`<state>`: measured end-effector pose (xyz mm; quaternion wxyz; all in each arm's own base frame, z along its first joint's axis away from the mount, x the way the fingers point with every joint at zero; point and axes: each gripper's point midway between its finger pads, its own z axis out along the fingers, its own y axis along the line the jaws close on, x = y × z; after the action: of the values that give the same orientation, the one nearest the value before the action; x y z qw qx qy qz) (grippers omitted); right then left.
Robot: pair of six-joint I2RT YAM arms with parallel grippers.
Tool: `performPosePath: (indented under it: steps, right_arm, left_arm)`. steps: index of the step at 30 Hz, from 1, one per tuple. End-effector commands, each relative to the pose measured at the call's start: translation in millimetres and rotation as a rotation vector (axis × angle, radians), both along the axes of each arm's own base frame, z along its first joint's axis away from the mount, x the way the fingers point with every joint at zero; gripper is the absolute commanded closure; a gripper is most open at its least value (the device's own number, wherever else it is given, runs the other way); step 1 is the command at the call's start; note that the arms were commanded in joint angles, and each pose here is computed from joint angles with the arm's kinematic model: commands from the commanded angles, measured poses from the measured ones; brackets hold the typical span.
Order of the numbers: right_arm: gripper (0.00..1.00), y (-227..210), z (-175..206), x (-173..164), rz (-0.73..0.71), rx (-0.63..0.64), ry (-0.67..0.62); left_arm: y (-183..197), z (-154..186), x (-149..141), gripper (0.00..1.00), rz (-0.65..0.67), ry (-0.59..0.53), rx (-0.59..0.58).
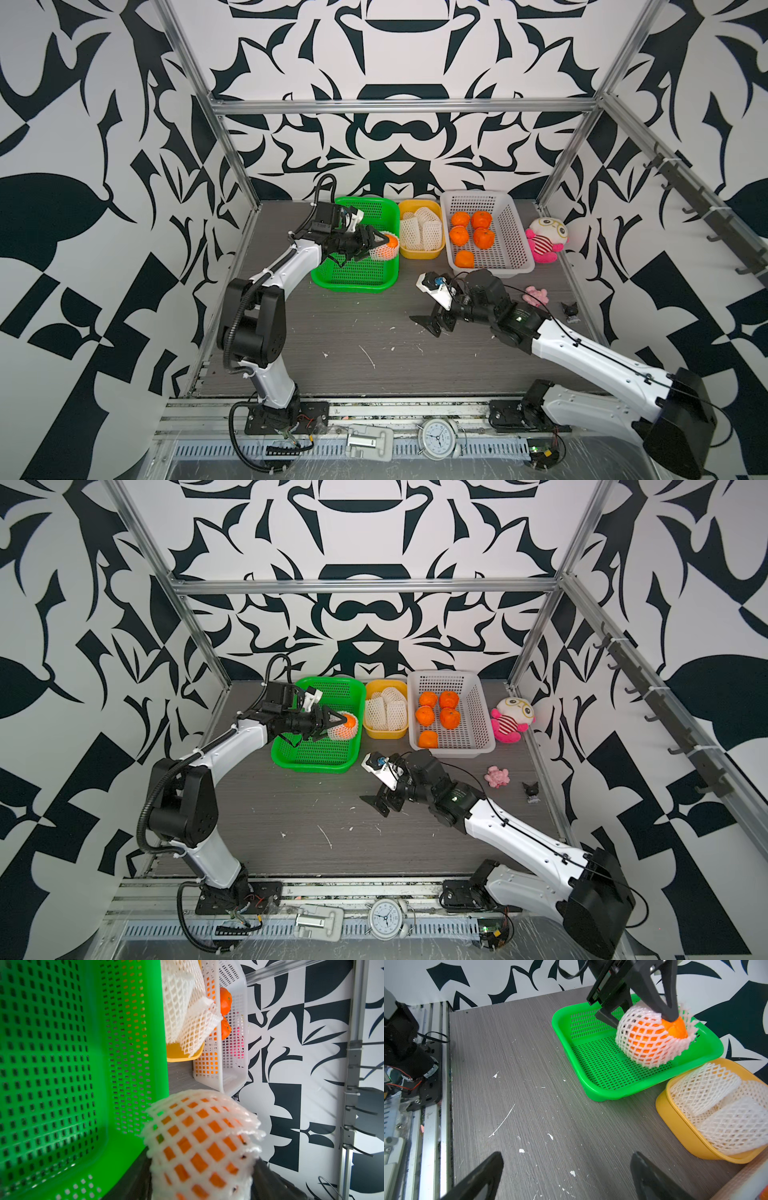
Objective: Remove foam nets from oranges
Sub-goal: Place the orange at the center of the board.
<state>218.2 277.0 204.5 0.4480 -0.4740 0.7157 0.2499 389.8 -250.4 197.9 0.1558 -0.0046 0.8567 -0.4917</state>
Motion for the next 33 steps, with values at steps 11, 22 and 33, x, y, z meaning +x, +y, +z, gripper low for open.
performPosePath:
  steps: [11,22,33]
  right_arm:
    - [0.05,-17,18,-32,-0.029,0.011,-0.064]
    - [0.06,-30,22,-37,-0.045,-0.004,-0.094]
    - [0.03,-39,26,-51,0.007,0.044,-0.2]
  left_arm:
    - [-17,25,-86,0.41,-0.128,-0.056,-0.046]
    - [-25,13,-137,0.41,-0.233,-0.041,-0.059]
    - [-27,-7,-179,0.41,-0.311,-0.031,-0.1]
